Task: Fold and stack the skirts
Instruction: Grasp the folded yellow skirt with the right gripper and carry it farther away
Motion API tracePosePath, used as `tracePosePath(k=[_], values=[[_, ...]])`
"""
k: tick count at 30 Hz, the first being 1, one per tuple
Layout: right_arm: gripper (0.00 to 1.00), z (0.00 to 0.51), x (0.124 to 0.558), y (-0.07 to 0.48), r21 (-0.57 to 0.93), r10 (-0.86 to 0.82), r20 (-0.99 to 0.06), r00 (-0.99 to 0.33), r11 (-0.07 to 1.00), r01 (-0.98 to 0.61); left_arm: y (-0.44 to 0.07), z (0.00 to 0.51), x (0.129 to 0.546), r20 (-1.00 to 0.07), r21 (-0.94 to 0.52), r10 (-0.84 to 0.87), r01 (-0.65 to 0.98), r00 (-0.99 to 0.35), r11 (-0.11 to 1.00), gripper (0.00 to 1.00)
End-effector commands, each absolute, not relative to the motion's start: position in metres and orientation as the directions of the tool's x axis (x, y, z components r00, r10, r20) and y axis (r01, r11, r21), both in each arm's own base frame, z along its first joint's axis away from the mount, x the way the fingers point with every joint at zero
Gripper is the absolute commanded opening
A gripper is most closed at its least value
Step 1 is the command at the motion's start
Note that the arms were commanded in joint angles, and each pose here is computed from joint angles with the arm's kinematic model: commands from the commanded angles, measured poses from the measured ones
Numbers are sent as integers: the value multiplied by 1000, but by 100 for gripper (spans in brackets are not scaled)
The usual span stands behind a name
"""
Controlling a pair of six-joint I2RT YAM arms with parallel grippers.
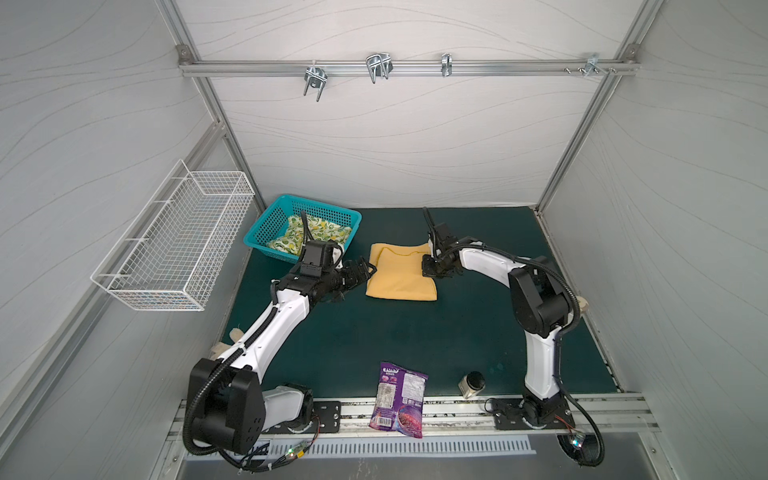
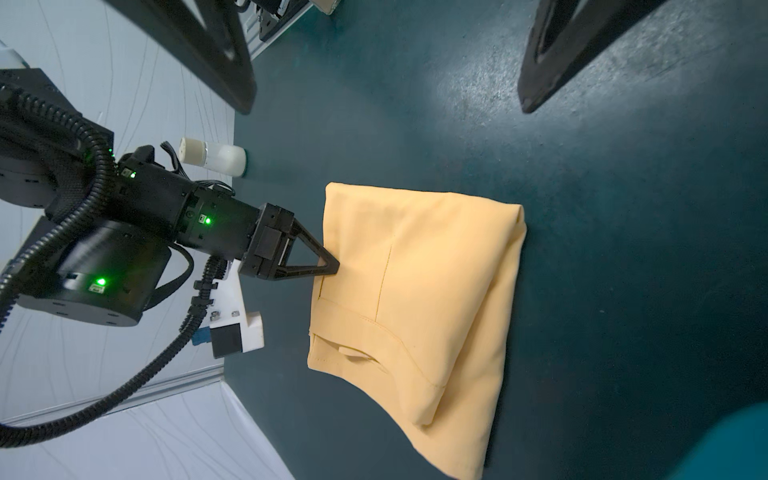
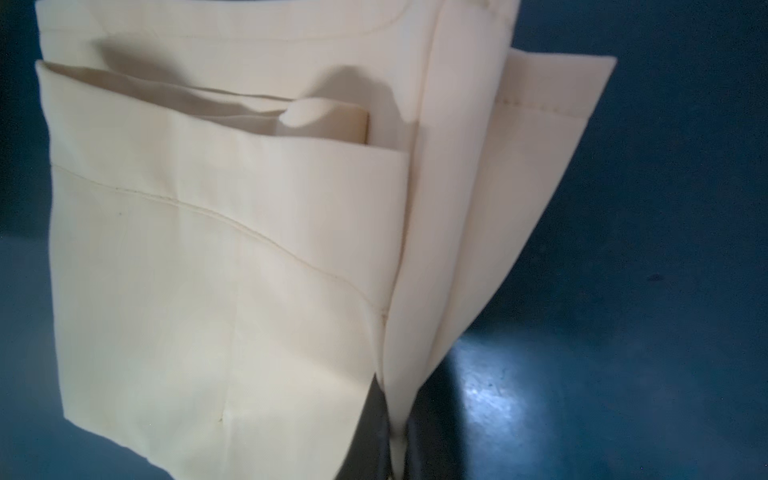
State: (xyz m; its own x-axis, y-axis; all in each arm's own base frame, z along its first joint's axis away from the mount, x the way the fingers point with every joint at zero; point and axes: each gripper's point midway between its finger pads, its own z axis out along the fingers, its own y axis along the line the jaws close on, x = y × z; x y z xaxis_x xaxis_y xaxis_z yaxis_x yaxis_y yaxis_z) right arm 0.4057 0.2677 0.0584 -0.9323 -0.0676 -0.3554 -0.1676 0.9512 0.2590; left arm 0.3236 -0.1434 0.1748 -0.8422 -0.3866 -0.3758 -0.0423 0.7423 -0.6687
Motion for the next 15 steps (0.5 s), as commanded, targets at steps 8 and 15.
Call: tracePosePath(k=[8, 15], values=[[3, 89, 450, 165, -90, -203, -306, -930, 979, -185, -125, 177, 323, -442, -600, -389, -56, -808, 798, 99], [3, 91, 489, 80, -310, -223, -227, -948, 939, -147, -131, 182, 317, -449, -641, -398, -22, -800, 767, 99]])
